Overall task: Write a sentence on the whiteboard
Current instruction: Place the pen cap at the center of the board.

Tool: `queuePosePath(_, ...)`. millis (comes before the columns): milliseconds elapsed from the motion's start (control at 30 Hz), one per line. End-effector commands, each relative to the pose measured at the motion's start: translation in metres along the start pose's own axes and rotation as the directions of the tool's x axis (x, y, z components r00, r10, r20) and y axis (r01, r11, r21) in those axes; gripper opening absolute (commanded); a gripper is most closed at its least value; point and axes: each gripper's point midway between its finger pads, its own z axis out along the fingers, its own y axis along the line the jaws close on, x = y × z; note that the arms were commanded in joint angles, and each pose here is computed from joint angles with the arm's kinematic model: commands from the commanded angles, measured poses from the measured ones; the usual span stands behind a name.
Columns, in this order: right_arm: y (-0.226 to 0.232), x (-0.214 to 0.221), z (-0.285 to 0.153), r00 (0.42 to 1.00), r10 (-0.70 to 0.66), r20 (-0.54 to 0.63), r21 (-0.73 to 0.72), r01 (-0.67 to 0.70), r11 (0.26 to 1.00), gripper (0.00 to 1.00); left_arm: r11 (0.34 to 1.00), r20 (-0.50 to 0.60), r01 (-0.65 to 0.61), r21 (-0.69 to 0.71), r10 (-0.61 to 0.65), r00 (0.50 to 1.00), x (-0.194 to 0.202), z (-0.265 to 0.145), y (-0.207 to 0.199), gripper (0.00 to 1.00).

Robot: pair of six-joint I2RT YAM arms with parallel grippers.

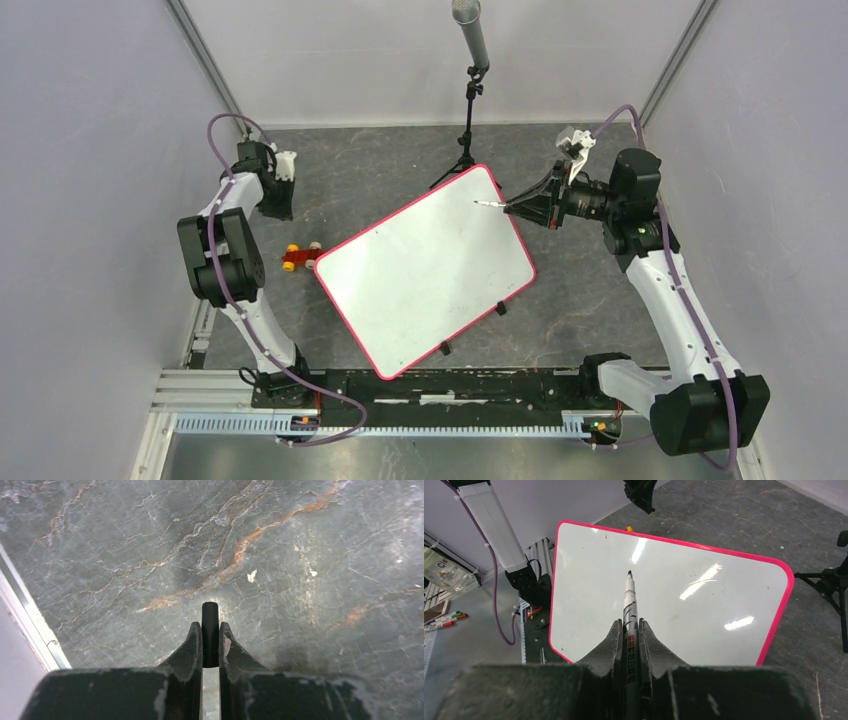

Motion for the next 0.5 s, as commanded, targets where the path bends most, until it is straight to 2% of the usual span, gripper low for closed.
queuePosePath(0,-0.001,0.005,-0.005,0.998,-0.054,-0.008,0.027,0.054,0.998,0.00,0.995,0.022,-0.081,-0.051,0.083,0.996,-0.013,0.016,0.011,0.06)
queuePosePath(167,-0.005,0.016,-0.007,0.997,-0.063,-0.035,0.052,0.065,0.997,0.00,0.995,-0.005,-0.090,-0.035,0.090,0.996,0.000,0.023,0.005,0.09)
queuePosePath(467,-0.003,0.020,-0.008,0.997,-0.072,-0.042,0.048,0.074,0.996,0.00,0.992,-0.048,-0.121,-0.017,0.120,0.992,0.015,0.022,-0.004,0.22)
